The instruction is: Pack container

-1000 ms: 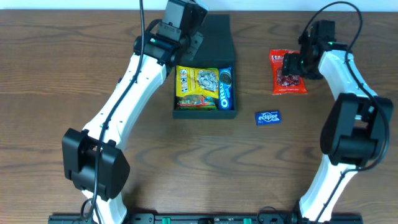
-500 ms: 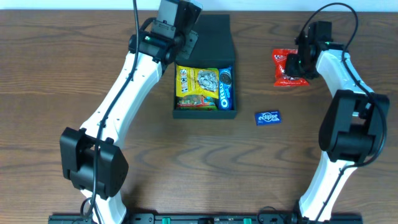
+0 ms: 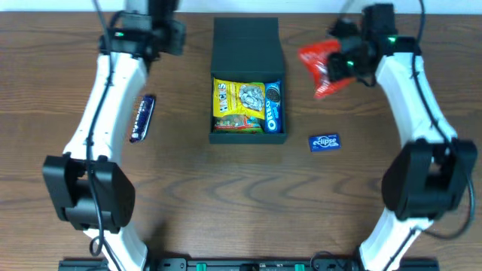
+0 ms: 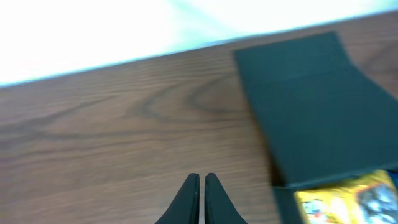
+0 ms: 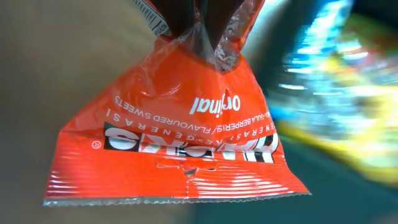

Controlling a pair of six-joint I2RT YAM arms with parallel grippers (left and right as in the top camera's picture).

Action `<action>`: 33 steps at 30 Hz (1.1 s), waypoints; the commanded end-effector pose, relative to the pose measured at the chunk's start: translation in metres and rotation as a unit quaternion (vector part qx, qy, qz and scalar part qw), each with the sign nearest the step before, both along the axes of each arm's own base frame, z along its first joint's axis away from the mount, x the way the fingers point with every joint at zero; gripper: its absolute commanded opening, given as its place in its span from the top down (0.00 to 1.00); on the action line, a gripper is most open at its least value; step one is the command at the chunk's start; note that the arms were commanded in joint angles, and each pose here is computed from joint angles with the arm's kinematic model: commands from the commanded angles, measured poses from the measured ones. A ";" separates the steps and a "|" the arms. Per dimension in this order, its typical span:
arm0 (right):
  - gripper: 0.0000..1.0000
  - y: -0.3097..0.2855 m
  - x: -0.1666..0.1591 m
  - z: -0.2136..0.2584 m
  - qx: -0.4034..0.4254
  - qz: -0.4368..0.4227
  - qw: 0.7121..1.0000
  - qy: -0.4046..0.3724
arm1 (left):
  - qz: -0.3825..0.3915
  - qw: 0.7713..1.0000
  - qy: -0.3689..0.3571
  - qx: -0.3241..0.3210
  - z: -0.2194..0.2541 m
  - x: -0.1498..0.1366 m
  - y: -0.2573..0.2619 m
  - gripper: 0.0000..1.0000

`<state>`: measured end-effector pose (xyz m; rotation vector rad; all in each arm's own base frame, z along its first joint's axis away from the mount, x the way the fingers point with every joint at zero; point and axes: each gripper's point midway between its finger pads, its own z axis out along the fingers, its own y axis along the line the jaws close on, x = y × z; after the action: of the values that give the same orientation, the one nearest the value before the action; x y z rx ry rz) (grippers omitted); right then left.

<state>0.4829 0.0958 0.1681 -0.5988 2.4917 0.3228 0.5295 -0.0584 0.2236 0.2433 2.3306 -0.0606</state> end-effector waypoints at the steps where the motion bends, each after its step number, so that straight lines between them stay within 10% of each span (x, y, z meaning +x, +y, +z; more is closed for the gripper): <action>1: 0.99 0.080 -0.025 0.044 0.013 0.216 0.972 -0.094 | 0.016 1.000 -0.013 -0.012 0.016 -0.002 0.020 0.94; 7: 0.99 0.143 -0.045 0.019 -0.060 0.397 0.904 -0.150 | 0.005 0.999 -0.003 -0.037 0.013 -0.005 0.036 0.94; 33: 0.96 0.165 -0.048 -0.053 -0.012 0.435 0.896 -0.086 | 0.000 0.999 -0.007 -0.032 0.014 -0.005 0.042 0.93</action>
<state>0.4366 0.2559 0.1191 -1.6421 1.9423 0.4958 0.5274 -0.0176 0.2233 0.1946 2.3429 -0.1381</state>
